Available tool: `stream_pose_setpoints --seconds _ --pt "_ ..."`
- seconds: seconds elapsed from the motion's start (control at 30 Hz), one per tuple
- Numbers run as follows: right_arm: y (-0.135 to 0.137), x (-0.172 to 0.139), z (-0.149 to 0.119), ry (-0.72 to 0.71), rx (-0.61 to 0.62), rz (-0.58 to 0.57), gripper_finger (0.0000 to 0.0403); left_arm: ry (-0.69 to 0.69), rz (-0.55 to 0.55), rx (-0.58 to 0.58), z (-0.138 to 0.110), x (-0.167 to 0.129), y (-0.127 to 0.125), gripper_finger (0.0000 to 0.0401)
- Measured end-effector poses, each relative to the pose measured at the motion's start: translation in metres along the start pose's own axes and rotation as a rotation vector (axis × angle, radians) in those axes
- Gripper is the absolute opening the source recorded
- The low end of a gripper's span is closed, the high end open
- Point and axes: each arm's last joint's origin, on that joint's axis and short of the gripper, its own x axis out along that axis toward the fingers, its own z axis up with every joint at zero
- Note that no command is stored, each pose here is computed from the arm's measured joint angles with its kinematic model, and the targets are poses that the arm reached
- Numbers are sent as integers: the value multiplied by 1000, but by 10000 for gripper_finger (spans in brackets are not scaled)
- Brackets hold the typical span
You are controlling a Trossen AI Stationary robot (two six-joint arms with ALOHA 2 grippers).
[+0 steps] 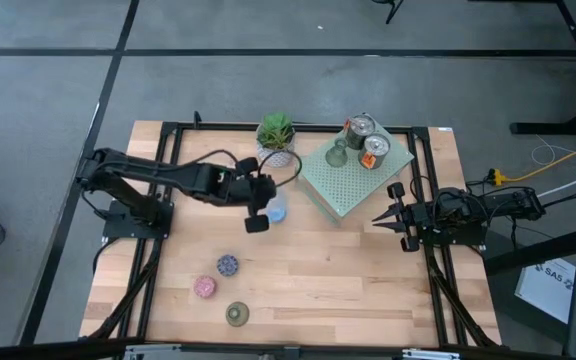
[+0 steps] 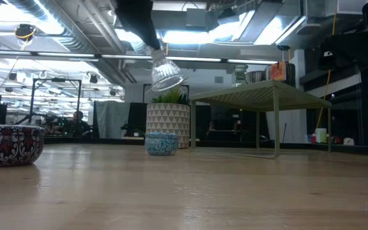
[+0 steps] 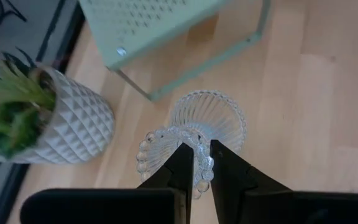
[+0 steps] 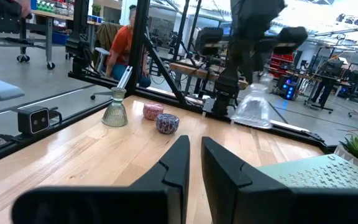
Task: Pick & Place candle stick holders
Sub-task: Align the transparent glass candle holder with the other green glass candle holder on the shelf
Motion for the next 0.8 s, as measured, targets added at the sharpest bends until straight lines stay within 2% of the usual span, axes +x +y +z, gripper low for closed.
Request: stream_pose_setpoints --seconds 0.17,0.33,0.6,0.8 --pt "0 0 0 0 0 0 43 -51 1 9 13 -4 14 28" --pt "0 0 0 0 0 0 43 -65 -1 55 29 7 19 28" --pt "0 0 0 0 0 0 43 -74 -64 212 78 40 17 28" --pt "0 0 0 0 0 0 43 -146 -118 269 116 45 23 28"
